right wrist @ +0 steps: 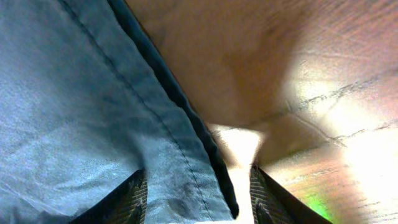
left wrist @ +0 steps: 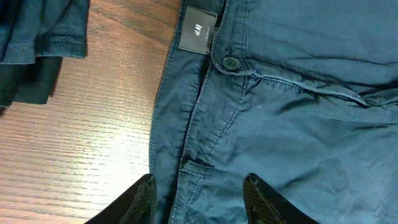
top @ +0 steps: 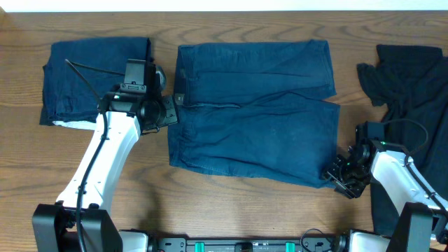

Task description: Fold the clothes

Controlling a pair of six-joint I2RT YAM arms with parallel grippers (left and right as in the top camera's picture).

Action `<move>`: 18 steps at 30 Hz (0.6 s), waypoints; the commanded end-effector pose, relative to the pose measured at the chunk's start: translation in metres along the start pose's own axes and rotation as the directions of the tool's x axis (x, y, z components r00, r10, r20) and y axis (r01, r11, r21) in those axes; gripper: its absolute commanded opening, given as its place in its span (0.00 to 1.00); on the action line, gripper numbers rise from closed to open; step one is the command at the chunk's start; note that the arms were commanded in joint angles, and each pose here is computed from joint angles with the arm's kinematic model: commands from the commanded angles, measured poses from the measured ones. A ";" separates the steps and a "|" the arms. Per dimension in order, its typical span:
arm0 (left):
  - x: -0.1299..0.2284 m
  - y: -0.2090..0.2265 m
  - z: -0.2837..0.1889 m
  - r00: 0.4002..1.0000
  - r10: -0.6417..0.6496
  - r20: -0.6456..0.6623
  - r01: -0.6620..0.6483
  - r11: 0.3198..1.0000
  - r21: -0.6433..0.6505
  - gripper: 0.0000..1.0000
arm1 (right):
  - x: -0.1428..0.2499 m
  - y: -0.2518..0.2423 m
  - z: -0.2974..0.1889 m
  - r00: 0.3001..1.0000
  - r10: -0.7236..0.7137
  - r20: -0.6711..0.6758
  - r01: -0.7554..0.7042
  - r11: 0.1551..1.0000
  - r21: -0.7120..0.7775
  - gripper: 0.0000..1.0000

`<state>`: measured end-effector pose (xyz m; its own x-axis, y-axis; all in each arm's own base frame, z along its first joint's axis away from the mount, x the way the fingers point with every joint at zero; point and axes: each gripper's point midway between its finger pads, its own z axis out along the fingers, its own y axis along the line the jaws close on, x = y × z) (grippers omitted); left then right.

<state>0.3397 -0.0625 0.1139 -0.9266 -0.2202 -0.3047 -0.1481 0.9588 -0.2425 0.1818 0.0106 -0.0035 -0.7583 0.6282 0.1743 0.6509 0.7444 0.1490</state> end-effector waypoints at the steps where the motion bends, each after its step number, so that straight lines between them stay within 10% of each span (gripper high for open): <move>1: 0.005 0.006 0.005 1.000 -0.006 -0.019 0.006 1.000 -0.021 0.47 | -0.001 -0.005 0.005 1.000 0.003 0.002 -0.003 1.000 0.015 0.51; 18: 0.005 0.006 0.005 1.000 -0.006 -0.019 0.006 1.000 -0.021 0.47 | -0.008 0.020 0.003 0.999 0.040 0.007 -0.038 0.993 -0.114 0.44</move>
<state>0.3397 -0.0625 0.1139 -0.9266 -0.2202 -0.3047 -0.1481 0.9588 -0.2425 0.2087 0.0141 -0.0021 -0.7512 0.6504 0.1129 0.6558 0.7159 0.2394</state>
